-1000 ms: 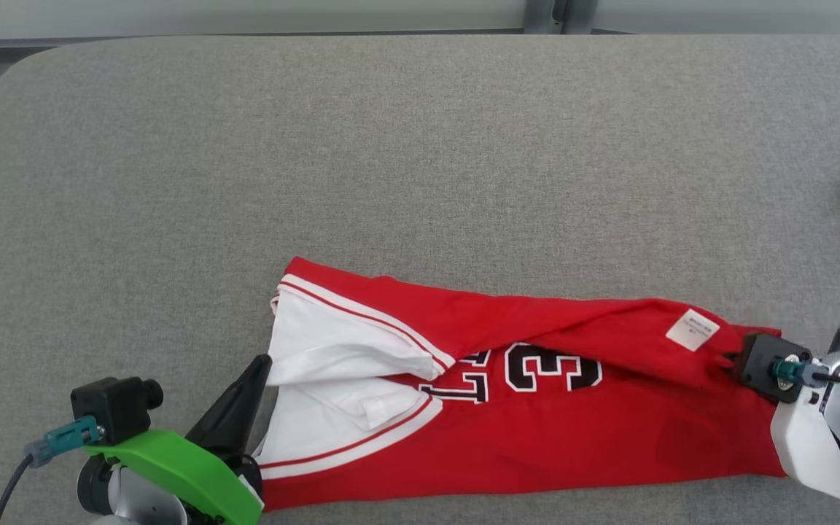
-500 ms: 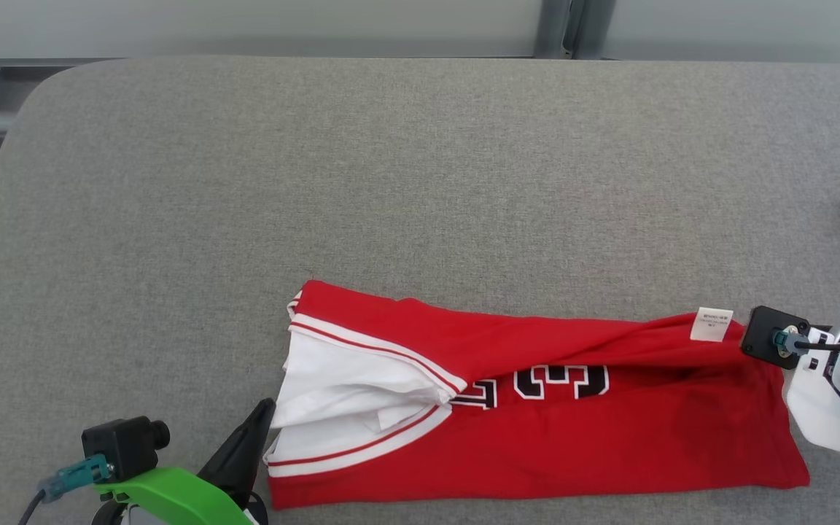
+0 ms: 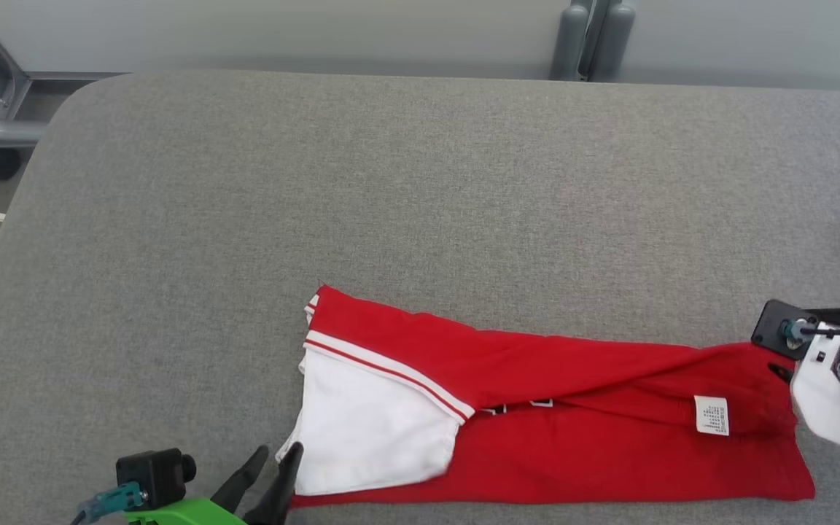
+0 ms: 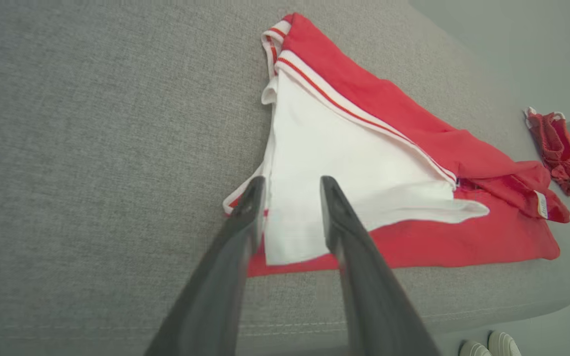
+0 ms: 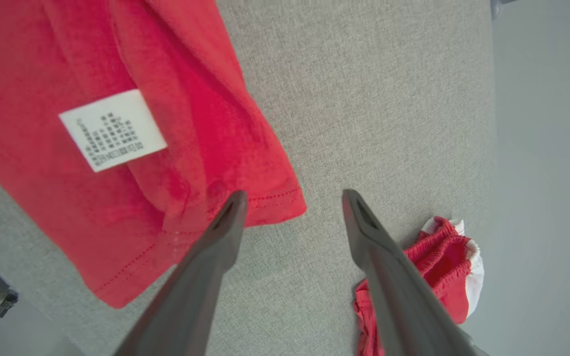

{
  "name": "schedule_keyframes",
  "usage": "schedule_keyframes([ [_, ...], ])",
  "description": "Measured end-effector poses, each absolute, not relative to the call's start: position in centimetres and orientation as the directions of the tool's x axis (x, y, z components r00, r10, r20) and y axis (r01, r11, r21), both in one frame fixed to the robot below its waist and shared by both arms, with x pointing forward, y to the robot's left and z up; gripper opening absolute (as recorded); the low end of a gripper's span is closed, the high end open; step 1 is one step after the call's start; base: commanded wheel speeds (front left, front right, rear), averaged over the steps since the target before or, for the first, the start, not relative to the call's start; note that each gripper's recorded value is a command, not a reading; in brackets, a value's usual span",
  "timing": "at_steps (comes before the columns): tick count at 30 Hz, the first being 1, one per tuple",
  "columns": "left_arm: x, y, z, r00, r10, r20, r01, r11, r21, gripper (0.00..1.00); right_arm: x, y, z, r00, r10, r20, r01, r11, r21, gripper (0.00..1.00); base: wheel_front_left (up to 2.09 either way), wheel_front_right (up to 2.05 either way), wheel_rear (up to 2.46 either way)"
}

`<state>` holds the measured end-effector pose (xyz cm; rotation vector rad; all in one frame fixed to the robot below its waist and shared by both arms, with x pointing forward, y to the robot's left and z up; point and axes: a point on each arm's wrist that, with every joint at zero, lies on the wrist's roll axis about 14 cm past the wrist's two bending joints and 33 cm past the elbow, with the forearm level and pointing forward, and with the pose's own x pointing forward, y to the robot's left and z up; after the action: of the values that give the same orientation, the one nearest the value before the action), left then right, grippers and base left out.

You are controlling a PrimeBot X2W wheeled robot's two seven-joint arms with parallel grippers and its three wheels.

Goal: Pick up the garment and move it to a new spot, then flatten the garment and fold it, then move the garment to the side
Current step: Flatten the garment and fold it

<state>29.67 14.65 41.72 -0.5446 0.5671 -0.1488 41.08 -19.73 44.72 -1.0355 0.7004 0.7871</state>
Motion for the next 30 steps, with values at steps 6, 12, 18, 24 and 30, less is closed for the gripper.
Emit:
schedule_keyframes([
  [6,29.0,14.5,40.6,0.819,-0.279,-0.502,-0.014,0.864,-0.503,1.0,43.3,-19.7,47.3,0.612,0.265,-0.745,-0.78,0.357,-0.514,1.0,0.0,0.0,0.0],
  [12,29.0,15.9,40.5,0.846,-0.221,-0.486,0.007,0.915,-0.404,1.0,46.8,-18.9,51.2,0.73,0.353,-0.585,-0.669,0.545,-0.505,1.0,0.0,0.0,0.0],
  [18,31.2,17.8,43.8,0.947,-0.111,-0.302,0.023,0.96,-0.279,1.0,47.9,-17.7,51.9,0.845,0.402,-0.354,-0.51,0.804,-0.306,1.0,0.0,0.0,0.0],
  [24,32.8,18.6,47.6,0.991,-0.021,-0.133,-0.013,0.968,-0.252,1.0,45.2,-16.3,51.1,0.918,0.355,-0.178,-0.373,0.925,-0.079,1.0,0.0,0.0,0.0],
  [30,33.2,19.2,50.6,0.999,0.033,-0.011,-0.035,0.96,-0.279,1.0,42.4,-15.1,51.8,0.956,0.284,-0.078,-0.28,0.958,0.054,1.0,0.0,0.0,0.0],
])
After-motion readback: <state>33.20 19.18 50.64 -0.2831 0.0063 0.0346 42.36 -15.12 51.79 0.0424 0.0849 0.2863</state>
